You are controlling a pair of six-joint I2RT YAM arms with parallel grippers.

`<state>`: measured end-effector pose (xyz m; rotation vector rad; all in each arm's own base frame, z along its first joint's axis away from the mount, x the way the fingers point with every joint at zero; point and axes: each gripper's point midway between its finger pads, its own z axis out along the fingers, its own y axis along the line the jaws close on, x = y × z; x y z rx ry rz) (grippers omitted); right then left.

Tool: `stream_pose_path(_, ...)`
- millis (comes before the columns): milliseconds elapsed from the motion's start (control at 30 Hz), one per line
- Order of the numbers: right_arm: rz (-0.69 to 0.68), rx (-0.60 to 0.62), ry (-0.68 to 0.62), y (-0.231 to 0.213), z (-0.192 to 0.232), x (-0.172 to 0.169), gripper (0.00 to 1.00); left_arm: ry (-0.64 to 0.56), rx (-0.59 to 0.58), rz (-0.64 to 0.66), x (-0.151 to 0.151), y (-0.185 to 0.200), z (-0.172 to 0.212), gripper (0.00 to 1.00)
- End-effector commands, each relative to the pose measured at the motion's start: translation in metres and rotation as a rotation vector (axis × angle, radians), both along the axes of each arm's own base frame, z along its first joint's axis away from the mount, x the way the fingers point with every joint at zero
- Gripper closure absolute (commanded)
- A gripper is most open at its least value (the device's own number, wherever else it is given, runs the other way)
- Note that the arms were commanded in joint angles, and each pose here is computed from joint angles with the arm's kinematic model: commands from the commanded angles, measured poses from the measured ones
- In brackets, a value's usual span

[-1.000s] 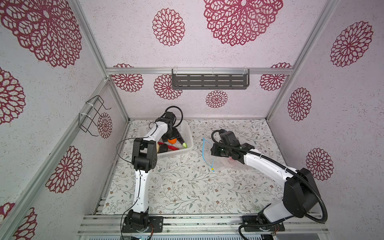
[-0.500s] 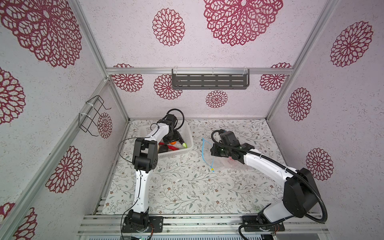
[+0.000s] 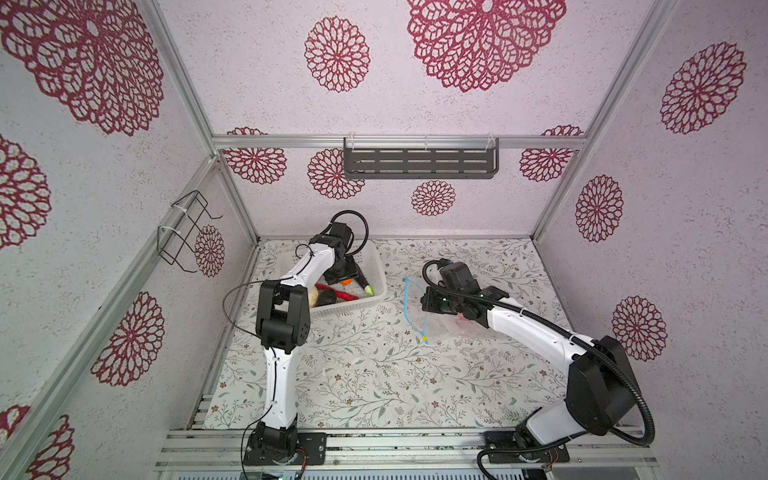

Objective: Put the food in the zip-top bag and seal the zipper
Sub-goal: 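Lift the orange piece and carry it to the open bag mouth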

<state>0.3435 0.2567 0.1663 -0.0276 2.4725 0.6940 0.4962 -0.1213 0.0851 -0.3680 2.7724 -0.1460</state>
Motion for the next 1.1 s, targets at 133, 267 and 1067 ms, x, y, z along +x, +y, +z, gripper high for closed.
stream_pose_path(133,-0.006,0.025,-0.04,0.0,0.015,0.005,1.0,-0.081,-0.059,-0.024,-0.014,-0.016,0.039,0.43)
stream_pose_path(267,-0.007,0.026,-0.038,0.0,0.015,0.005,1.0,-0.111,-0.095,-0.041,-0.025,-0.03,0.052,0.43)
stream_pose_path(1067,-0.002,0.069,-0.036,0.009,0.025,0.009,1.0,-0.301,-0.37,-0.448,-0.101,-0.159,0.094,0.45)
